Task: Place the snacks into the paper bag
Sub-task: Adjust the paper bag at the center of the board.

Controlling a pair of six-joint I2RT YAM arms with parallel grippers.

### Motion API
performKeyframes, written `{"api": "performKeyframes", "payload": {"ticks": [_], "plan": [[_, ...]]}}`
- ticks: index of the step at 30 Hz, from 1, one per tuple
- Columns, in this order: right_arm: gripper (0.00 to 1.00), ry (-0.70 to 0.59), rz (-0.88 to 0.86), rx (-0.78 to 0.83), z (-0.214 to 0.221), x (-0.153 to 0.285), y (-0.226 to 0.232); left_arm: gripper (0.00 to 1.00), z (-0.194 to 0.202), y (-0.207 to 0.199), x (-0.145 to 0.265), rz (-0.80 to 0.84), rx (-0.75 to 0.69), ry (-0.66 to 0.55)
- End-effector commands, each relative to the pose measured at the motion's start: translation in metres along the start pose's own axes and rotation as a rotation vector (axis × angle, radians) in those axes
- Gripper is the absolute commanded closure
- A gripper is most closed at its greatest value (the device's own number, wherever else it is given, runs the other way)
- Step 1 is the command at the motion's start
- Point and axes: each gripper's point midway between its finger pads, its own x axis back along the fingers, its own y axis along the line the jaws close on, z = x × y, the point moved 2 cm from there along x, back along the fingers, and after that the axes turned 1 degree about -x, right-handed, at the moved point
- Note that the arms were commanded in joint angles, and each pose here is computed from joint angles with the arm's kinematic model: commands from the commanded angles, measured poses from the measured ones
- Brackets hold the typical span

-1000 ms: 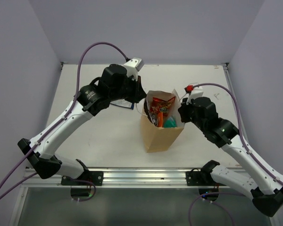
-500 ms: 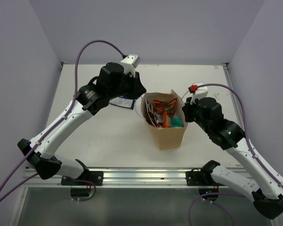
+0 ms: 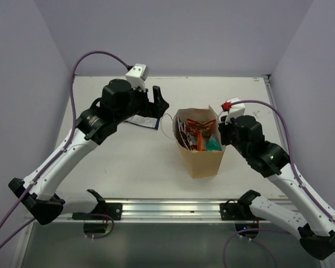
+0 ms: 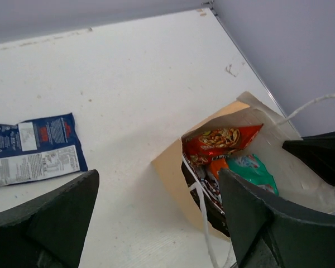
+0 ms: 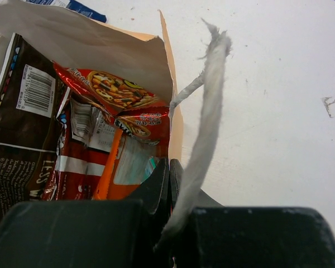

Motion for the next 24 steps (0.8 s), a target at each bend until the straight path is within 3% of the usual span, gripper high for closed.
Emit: {"api": "performKeyframes", "payload": {"ticks": [1,8,11,13,18,24], "plan": [[1.00,-0.112,-0.018,-0.010,-0.030,0.010,0.000,0.09,-0.039,0.011,0.021,-0.056,0.000,-0.168],[1.00,-0.127,-0.080,0.012,-0.031,0.014,0.008,0.06,-0.026,0.046,0.015,-0.160,0.062,-0.157],[1.00,-0.134,-0.129,0.024,-0.031,0.014,0.015,0.09,-0.023,0.048,0.011,-0.121,0.077,-0.142],[1.00,-0.138,-0.141,0.028,-0.031,0.015,0.016,0.17,-0.027,0.031,0.009,-0.009,0.055,-0.143],[1.00,-0.131,-0.156,0.034,-0.030,0.013,0.020,0.27,-0.042,-0.015,0.010,0.274,-0.034,-0.140],[1.00,-0.128,-0.152,0.036,-0.029,0.012,0.019,0.30,-0.041,-0.066,0.002,0.356,-0.166,-0.113]]}}
